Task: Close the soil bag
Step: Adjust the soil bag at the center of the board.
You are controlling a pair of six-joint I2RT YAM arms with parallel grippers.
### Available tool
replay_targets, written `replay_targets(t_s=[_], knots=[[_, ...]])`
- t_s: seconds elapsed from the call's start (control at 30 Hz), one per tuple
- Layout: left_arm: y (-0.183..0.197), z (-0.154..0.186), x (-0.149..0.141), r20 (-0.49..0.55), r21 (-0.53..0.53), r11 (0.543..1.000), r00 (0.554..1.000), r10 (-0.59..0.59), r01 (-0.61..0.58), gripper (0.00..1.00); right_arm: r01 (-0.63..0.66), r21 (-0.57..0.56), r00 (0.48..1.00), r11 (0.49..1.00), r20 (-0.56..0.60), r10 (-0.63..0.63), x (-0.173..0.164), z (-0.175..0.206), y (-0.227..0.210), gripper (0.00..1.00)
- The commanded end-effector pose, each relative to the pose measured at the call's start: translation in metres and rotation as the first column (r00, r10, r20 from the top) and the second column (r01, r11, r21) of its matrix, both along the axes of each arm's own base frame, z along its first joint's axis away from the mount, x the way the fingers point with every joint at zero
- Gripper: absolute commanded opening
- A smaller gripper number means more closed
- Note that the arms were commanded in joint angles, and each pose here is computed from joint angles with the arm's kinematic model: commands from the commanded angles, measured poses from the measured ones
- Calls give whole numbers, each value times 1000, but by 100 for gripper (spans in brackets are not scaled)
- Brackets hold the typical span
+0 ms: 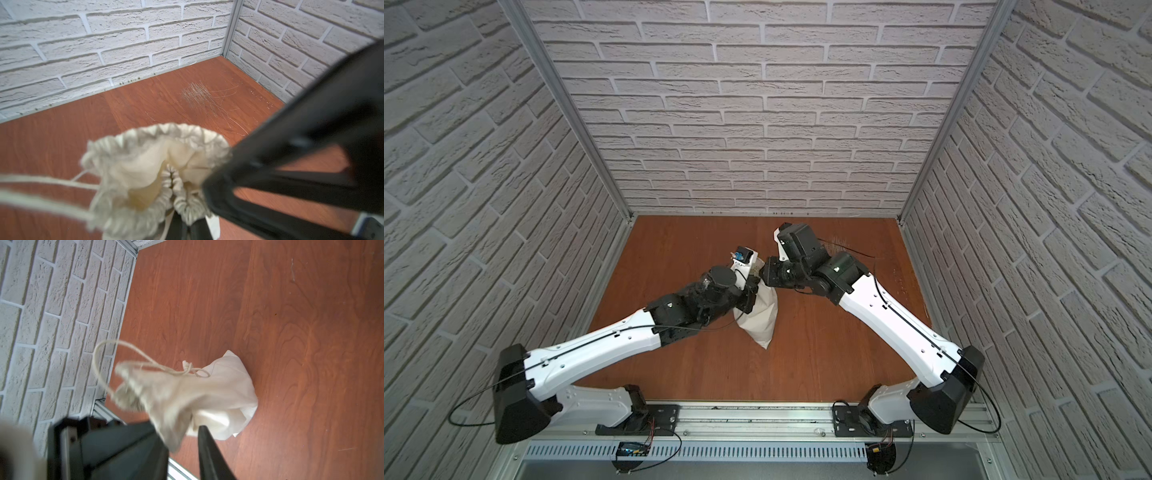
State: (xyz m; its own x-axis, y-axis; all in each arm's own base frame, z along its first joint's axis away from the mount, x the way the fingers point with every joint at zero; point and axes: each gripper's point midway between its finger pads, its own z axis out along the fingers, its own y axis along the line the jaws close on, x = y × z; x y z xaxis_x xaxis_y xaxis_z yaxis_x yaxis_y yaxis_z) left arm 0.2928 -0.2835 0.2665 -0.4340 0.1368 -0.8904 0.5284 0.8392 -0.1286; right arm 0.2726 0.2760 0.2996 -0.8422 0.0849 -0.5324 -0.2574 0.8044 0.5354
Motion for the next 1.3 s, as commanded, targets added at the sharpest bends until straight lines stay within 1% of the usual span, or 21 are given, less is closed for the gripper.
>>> replay_targets(t_s=[0.0,0.07,0.13,0.2,0.27,0.33,0.37,0.4,0.43,0.5,0.6,0.7,0.87,0.97,1.13,1.27], knots=[[0,29,-3,37,-115,980,986,-161,164,0,30,54,996,998,81,-35,1,27,-24,43],[3,40,-4,43,-135,960,970,-240,244,0,47,64,994,997,97,-53,3,30,-37,47],[-2,54,-11,56,-167,918,933,-356,360,0,43,65,992,997,119,-51,3,31,-44,48],[-8,62,-17,74,-161,877,892,-446,452,0,34,59,991,998,127,-41,3,28,-49,48],[-14,63,-17,58,-144,847,858,-510,512,0,31,53,990,998,139,-38,6,24,-53,49],[-22,68,-18,54,-127,805,815,-577,579,0,21,51,988,998,153,-28,9,21,-54,49],[-27,70,-20,45,-131,776,786,-617,617,0,6,55,986,998,164,-15,10,22,-54,49],[-30,69,-20,38,-128,754,763,-645,644,0,-17,60,985,998,175,6,9,23,-51,51],[-36,69,-20,18,-136,723,731,-682,678,0,-52,58,981,997,191,40,8,26,-48,53],[-41,64,-18,-15,-139,685,690,-724,715,0,-70,27,978,997,198,63,7,28,-49,57],[-47,52,-15,-73,-156,651,649,-757,743,0,-54,-12,976,998,208,55,8,31,-57,64],[-53,45,-20,-91,-193,617,612,-785,763,0,-52,-35,976,998,208,58,8,33,-62,72],[-58,36,-31,-112,-175,607,597,-795,775,0,-70,-74,979,995,186,82,8,37,-63,79],[-59,33,-37,-124,-165,603,591,-797,780,0,-78,-117,983,990,159,97,12,36,-63,79],[-57,31,-40,-130,-162,604,590,-797,780,0,-95,-169,986,981,123,117,17,35,-62,76],[-56,28,-41,-136,-155,610,595,-792,777,0,-105,-214,988,971,90,126,19,32,-64,72]])
